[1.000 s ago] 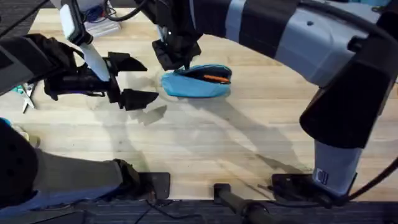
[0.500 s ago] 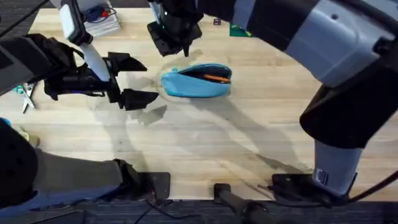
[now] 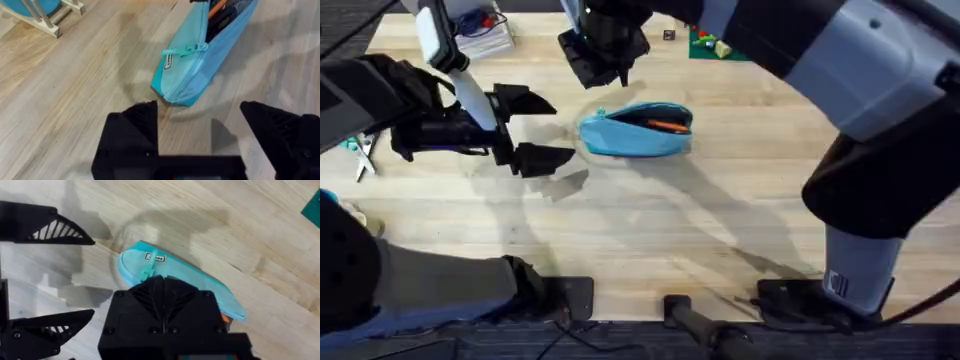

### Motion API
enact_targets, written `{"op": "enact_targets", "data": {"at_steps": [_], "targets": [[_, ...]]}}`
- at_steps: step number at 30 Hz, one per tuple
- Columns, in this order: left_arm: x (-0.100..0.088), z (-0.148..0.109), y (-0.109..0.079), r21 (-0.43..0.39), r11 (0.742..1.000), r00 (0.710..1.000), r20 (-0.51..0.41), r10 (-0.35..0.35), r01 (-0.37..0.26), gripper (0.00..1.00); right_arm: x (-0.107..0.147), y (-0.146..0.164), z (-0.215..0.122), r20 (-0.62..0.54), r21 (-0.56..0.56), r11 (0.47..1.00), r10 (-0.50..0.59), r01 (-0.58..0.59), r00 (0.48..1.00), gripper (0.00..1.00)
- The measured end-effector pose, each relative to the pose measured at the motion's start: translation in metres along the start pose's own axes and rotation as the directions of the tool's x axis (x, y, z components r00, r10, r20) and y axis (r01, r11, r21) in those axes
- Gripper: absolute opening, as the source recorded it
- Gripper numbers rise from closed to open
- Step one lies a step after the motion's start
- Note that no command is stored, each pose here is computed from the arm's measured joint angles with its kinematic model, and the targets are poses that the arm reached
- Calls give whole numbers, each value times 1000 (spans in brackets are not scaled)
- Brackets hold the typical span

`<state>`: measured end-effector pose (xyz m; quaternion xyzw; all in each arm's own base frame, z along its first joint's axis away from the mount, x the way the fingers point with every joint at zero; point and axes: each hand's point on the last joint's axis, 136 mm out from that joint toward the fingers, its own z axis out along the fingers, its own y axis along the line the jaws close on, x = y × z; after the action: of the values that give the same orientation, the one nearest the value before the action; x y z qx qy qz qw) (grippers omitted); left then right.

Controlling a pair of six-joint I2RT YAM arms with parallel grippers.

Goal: Unzip the bag, pick up the pens from the table one at a time and place them inside, then zip the bag closed.

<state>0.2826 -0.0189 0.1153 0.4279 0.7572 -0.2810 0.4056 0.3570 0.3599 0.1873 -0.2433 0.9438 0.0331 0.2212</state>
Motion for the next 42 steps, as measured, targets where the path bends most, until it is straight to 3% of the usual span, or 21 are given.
{"op": "enact_targets", "data": {"at_steps": [15,19,38,39,42], "targets": [[0,0,0,0,1000,1000,0,0,0,994,0,0,0,0,0,1000,-2,2,1000,63],[0,0,0,0,1000,1000,0,0,0,994,1,0,0,-5,2,1000,-4,4,1000,31],[0,0,0,0,1000,1000,0,0,0,993,37,-12,-3,-150,45,998,-30,37,988,34],[0,0,0,0,1000,1000,0,0,0,993,36,-12,-3,-149,45,998,-30,37,988,85],[0,0,0,0,1000,1000,0,0,0,993,35,-12,-3,-145,44,998,-30,36,989,509]]}}
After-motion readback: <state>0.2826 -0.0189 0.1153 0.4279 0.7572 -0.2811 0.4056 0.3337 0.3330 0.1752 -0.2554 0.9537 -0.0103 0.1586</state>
